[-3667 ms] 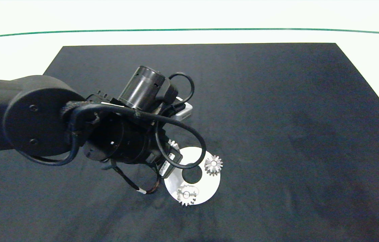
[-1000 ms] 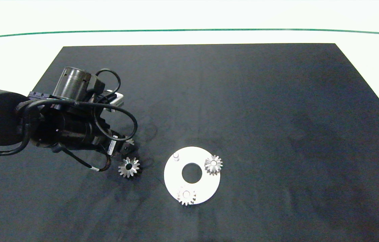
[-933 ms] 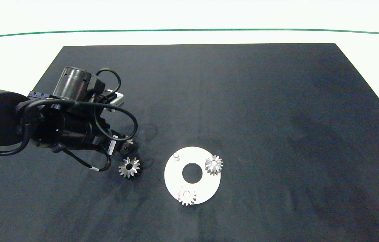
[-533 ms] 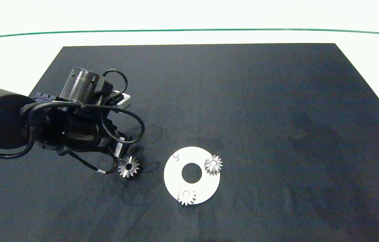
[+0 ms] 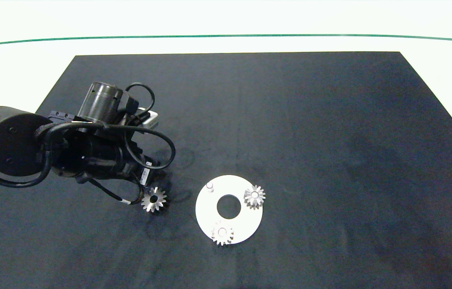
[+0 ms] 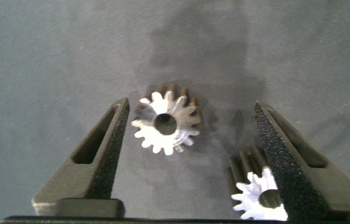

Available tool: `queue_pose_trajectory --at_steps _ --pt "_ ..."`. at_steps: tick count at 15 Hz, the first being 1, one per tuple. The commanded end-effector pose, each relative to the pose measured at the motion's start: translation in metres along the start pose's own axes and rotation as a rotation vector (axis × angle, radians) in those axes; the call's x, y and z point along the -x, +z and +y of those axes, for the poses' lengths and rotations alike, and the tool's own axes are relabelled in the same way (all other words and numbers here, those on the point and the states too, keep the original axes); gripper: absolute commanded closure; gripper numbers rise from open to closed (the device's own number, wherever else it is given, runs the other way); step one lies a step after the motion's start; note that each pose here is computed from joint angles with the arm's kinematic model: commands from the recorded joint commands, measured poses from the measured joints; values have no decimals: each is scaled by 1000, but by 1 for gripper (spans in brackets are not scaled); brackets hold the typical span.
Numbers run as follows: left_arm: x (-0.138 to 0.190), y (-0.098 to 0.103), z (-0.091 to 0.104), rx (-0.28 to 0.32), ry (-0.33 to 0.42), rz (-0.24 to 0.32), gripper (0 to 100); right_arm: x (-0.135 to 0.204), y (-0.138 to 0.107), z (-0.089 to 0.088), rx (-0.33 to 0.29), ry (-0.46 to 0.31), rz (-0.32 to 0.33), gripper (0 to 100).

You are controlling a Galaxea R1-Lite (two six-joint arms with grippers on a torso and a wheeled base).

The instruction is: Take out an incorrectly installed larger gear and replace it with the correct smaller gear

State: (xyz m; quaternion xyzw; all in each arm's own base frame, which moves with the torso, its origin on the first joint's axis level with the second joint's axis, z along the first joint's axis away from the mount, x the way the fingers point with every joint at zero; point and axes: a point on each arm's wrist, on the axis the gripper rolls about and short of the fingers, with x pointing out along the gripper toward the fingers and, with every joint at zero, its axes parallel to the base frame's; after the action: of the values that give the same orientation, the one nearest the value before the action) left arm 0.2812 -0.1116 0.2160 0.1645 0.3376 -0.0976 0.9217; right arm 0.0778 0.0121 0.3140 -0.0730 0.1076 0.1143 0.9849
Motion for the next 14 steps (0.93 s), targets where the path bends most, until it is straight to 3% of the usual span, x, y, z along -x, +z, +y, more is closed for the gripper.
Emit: queue_pose_trajectory --at_steps 1,14 --pt "-5 -2 1 0 3 18 28 1 0 0 2 2 0 0" --pt "-5 -4 10 16 26 25 53 2 0 0 2 1 -5 0"
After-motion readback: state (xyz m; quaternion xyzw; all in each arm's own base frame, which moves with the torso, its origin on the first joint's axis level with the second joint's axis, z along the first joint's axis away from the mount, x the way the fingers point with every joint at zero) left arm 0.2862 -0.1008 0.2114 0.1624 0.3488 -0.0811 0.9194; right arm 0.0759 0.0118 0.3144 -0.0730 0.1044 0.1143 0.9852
